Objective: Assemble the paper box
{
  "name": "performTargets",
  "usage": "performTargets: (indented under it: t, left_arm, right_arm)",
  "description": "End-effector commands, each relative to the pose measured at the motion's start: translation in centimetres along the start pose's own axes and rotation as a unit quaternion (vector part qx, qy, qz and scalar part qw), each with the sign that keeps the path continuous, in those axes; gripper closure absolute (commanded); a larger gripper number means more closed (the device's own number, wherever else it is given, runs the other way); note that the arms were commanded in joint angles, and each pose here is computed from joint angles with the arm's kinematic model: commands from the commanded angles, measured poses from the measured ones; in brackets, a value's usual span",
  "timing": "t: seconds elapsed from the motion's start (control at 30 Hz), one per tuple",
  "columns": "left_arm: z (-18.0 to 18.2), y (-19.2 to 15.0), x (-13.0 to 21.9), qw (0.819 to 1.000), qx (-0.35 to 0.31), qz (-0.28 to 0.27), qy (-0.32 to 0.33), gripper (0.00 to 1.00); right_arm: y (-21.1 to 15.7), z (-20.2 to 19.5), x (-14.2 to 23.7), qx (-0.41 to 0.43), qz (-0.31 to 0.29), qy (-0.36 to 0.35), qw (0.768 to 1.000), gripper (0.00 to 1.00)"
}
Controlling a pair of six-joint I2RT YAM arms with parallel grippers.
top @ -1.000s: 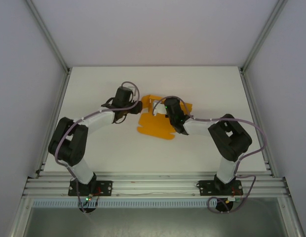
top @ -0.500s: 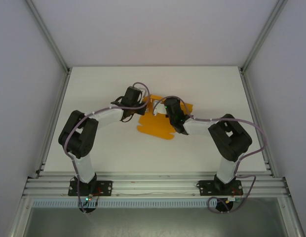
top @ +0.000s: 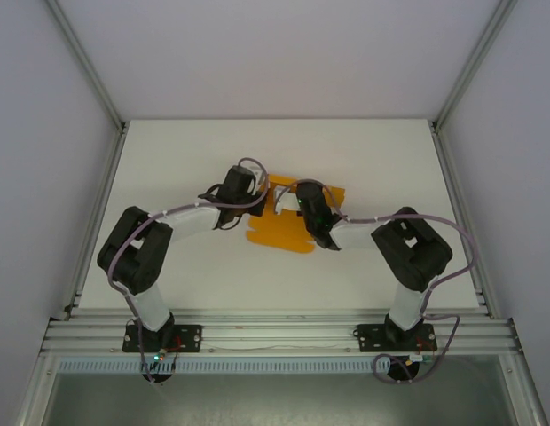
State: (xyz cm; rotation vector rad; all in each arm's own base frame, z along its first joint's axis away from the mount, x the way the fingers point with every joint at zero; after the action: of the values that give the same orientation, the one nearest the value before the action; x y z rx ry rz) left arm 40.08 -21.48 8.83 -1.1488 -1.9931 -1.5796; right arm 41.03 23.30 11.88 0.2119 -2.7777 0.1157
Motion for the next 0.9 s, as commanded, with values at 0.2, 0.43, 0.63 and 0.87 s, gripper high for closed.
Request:
performTargets:
  t: [0.2,0.43,0.63,0.87]
  left_arm:
    - [-0.8,-1.4,1.1,1.000,-0.001,0.006,-0.021,0.87]
    - [-1.6,-0.2,1.7,0.999,-0.004,-0.001,-0.032,0.68]
    - [0.0,1.2,4.5,0.999,0.002,-0.026,0.030,0.51]
    - [4.8,3.1,9.0,0.989,0.063,-0.078,0.108,0.00]
  right_arm:
    - [-0.4,10.5,1.1,0.163,-0.007,0.131,0.978,1.00]
    - [-0.8,10.2,1.1,0.184,0.008,0.112,0.977,1.00]
    - [-0.8,10.2,1.3,0.183,0.006,0.114,0.977,1.00]
    - [-0.8,10.1,1.4,0.185,0.003,0.111,0.976,1.00]
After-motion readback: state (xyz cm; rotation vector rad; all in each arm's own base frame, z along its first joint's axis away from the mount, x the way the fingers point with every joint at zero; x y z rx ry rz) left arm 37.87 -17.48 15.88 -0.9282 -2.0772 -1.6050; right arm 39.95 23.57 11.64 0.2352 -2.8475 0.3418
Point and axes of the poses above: each hand's point on the last joint's axis, 136 mm out from that joint toward the fingers, its own x axis back along the fingers, its own z axis along the line the jaws close on, y = z × x, the point moved 1 cm from there along x, back along the fingers, and after that the axes turned 7 degrees about x, right-handed, at the moved point
